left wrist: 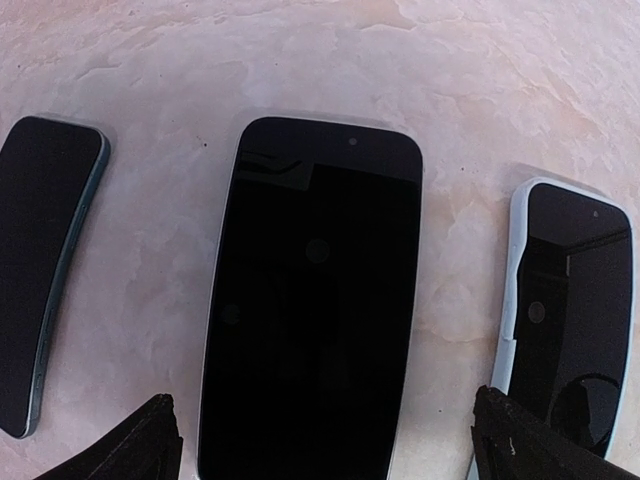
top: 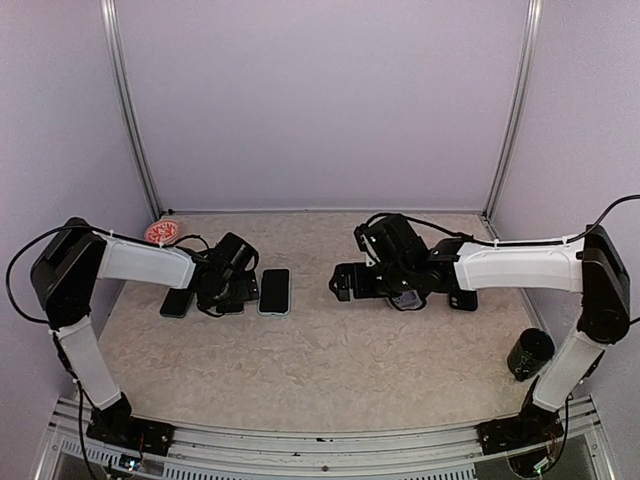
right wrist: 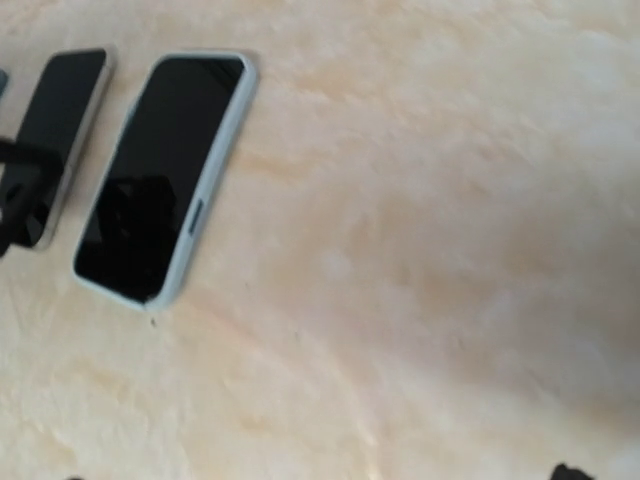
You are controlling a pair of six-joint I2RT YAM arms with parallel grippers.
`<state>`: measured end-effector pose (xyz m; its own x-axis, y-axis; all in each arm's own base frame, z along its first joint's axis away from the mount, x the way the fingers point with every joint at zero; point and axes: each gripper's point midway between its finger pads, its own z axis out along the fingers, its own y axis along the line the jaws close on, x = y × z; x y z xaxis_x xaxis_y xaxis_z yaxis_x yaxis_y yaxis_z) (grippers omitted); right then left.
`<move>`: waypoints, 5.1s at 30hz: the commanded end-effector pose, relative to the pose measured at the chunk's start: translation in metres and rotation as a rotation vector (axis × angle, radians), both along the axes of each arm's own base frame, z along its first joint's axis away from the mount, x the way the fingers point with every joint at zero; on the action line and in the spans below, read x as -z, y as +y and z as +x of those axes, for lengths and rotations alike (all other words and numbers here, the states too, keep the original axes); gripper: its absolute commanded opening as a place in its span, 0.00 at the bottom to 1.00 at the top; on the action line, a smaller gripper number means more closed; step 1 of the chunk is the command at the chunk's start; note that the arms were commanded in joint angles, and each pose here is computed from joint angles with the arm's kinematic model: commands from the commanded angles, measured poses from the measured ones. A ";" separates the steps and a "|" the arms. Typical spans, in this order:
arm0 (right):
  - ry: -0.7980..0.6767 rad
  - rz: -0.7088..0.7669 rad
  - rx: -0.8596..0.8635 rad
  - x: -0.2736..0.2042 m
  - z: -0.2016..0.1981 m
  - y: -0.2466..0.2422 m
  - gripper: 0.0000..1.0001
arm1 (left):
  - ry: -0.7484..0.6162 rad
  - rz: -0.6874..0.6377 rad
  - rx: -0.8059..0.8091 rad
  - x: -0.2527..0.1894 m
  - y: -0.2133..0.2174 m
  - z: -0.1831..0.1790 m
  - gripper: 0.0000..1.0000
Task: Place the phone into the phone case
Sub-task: Pick up the phone from the center of the board, then place the phone at the center of the board.
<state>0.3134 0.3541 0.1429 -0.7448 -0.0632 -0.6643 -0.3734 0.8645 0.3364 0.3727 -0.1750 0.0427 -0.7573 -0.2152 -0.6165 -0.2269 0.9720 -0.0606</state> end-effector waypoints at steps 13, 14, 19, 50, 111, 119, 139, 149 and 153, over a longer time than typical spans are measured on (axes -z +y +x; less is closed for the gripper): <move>-0.056 0.080 0.003 -0.032 -0.026 -0.026 1.00 | 0.020 0.067 0.040 0.009 0.011 0.025 0.94; -0.051 0.081 0.000 -0.030 -0.026 -0.024 0.99 | 0.021 0.064 0.048 0.010 0.011 0.026 0.94; -0.038 0.091 -0.006 -0.027 -0.027 -0.022 1.00 | 0.020 0.069 0.108 0.007 0.004 0.034 0.90; -0.040 0.110 -0.018 -0.026 -0.030 -0.020 0.99 | 0.008 0.064 0.075 0.003 0.013 0.033 0.90; -0.106 0.071 0.049 -0.051 -0.026 -0.050 0.99 | -0.104 -0.163 0.227 -0.091 -0.101 0.023 0.52; -0.114 0.076 0.113 -0.054 -0.033 -0.081 0.99 | -0.090 -0.187 0.346 -0.077 -0.190 0.023 0.52; -0.120 0.047 0.209 -0.049 -0.032 -0.123 0.99 | 0.033 -0.171 0.344 0.010 -0.252 0.002 0.58; -0.127 0.056 0.228 -0.056 -0.025 -0.133 1.00 | 0.061 -0.165 0.327 0.022 -0.249 -0.002 0.73; -0.119 0.048 0.242 -0.053 -0.019 -0.139 0.99 | 0.062 -0.173 0.326 0.020 -0.250 -0.003 0.77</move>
<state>0.2904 0.2238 0.1966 -0.6487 0.1391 -0.7482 -0.2113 0.9116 0.3526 0.3703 -0.4229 0.0287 -0.8321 -0.0406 -0.5531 0.1013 0.9694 -0.2236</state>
